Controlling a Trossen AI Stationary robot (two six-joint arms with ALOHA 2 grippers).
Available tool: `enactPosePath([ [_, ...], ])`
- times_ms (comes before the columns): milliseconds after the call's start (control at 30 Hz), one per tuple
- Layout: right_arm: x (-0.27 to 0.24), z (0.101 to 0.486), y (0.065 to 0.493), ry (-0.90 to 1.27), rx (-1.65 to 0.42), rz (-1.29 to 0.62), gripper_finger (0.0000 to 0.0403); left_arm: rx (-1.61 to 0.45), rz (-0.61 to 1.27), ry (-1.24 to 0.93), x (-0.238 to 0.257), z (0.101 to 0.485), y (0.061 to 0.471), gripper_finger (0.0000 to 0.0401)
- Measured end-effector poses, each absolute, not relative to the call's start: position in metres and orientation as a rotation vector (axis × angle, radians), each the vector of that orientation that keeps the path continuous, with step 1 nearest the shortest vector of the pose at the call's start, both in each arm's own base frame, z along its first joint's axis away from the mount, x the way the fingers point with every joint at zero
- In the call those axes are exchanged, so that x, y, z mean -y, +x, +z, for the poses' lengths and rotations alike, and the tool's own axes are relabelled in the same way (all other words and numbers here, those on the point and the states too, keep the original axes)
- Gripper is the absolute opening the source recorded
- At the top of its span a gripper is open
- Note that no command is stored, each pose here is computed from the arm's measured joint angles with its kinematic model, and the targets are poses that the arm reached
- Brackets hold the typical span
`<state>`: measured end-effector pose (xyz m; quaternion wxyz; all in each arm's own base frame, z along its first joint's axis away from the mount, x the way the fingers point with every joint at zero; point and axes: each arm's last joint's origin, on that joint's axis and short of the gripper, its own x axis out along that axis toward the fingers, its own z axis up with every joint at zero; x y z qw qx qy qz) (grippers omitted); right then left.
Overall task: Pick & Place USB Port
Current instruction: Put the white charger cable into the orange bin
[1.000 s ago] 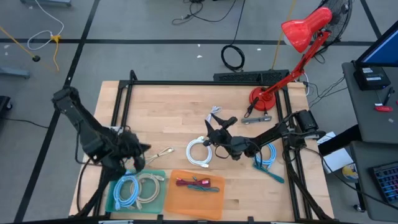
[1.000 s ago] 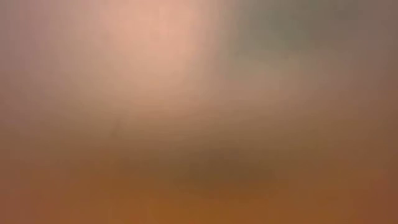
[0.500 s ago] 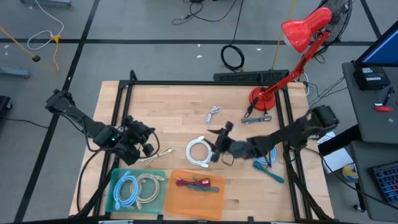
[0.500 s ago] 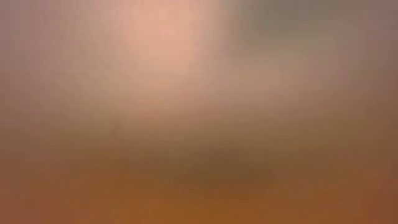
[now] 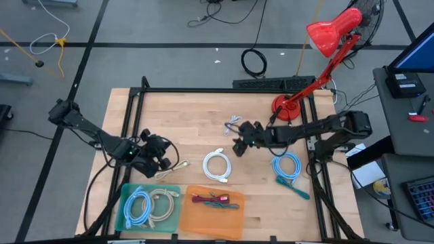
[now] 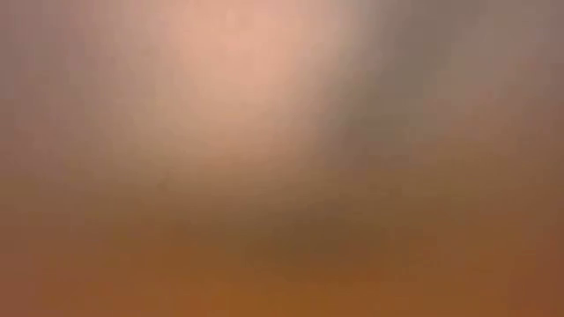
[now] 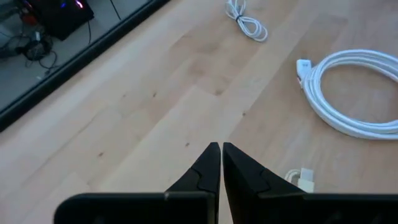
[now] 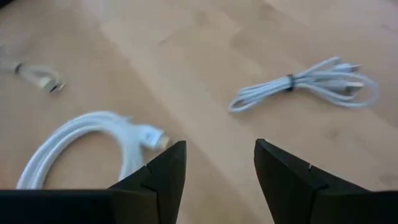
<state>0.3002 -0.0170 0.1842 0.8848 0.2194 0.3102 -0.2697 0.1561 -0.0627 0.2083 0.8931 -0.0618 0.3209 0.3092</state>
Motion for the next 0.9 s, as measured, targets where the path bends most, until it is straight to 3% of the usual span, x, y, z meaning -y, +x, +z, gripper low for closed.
enactPosePath([
  [400, 0.134, 0.208, 0.286, 0.573, -0.517, -0.757, 0.0176, -0.628, 0.566, -0.157, 0.067, 0.213, 0.165, 0.0024],
  [567, 0.153, 0.234, 0.294, 0.550, -0.473, -0.614, 0.0176, -0.627, 0.565, -0.156, 0.068, 0.213, 0.165, 0.0024],
  [733, 0.151, 0.254, 0.314, 0.325, -0.539, -0.239, 0.0176, -0.637, 0.555, -0.173, 0.068, 0.212, 0.165, 0.0024],
  [900, 0.129, 0.243, 0.339, 0.015, -0.910, -0.138, 0.0176, -0.651, 0.540, -0.194, 0.069, 0.212, 0.165, 0.0024],
])
